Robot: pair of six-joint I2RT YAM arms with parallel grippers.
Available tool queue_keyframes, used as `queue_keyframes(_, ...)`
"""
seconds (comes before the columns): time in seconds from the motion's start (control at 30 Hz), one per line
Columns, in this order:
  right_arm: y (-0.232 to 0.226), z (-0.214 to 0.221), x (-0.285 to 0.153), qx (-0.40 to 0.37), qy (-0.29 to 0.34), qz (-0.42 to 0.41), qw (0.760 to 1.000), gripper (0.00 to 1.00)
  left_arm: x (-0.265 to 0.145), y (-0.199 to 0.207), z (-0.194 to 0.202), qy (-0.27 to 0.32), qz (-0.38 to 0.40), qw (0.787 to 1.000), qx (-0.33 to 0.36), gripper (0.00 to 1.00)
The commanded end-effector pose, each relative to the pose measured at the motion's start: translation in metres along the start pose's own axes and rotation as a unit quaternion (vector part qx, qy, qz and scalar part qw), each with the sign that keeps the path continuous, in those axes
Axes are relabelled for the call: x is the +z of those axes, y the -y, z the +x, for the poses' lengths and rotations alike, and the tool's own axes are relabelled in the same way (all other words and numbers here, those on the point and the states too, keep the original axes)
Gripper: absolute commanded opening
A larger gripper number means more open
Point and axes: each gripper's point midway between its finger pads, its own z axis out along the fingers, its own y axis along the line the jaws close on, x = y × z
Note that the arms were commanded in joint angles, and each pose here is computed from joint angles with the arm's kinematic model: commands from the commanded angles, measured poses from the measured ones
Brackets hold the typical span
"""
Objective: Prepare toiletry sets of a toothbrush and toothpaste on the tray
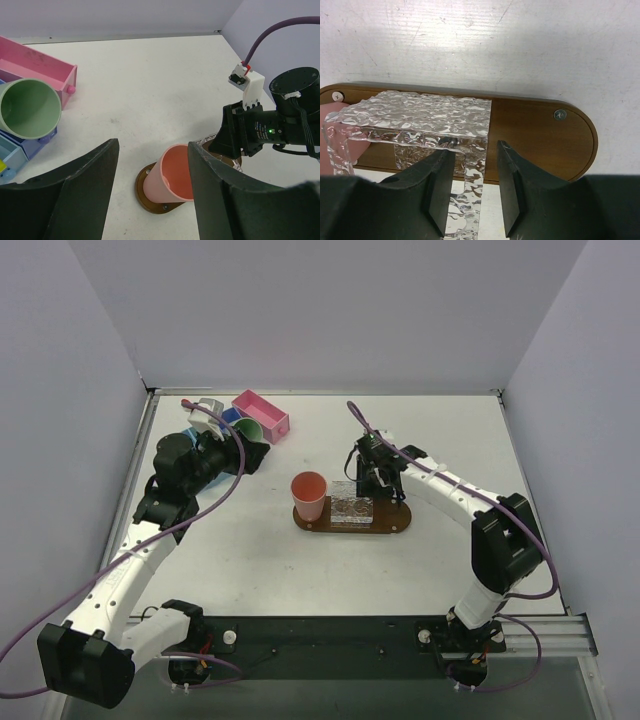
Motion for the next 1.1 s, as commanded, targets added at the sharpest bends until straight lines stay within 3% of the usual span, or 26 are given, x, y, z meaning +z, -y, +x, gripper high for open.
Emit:
queue_keyframes(0.0,0.0,-0.015,-0.018,0.007,0.028,0.006,1.0,0.35,0.001,0.002,-0.011,0.019,0.008,1.0,0.002,0.67)
queue_keyframes(0.27,-0.003,-0.029,-0.04,0.016,0.063,-0.014,0.998,0.42,0.004,-0.002,-0.008,0.014,0.003,1.0,-0.001,0.67)
queue_keyframes(0.7,-0.008,-0.044,-0.074,0.028,0.135,-0.068,0.988,0.43,0.006,-0.019,-0.006,0.008,-0.033,0.999,0.006,0.67)
queue_keyframes(0.9,0.002,-0.054,-0.104,0.022,0.196,-0.078,0.977,0.43,0.004,-0.053,-0.006,0.003,-0.09,0.996,-0.01,0.67)
queue_keyframes(1.07,0.001,-0.055,-0.128,0.004,0.211,-0.107,0.972,0.41,0.004,-0.1,-0.003,-0.007,-0.162,0.986,-0.026,0.66)
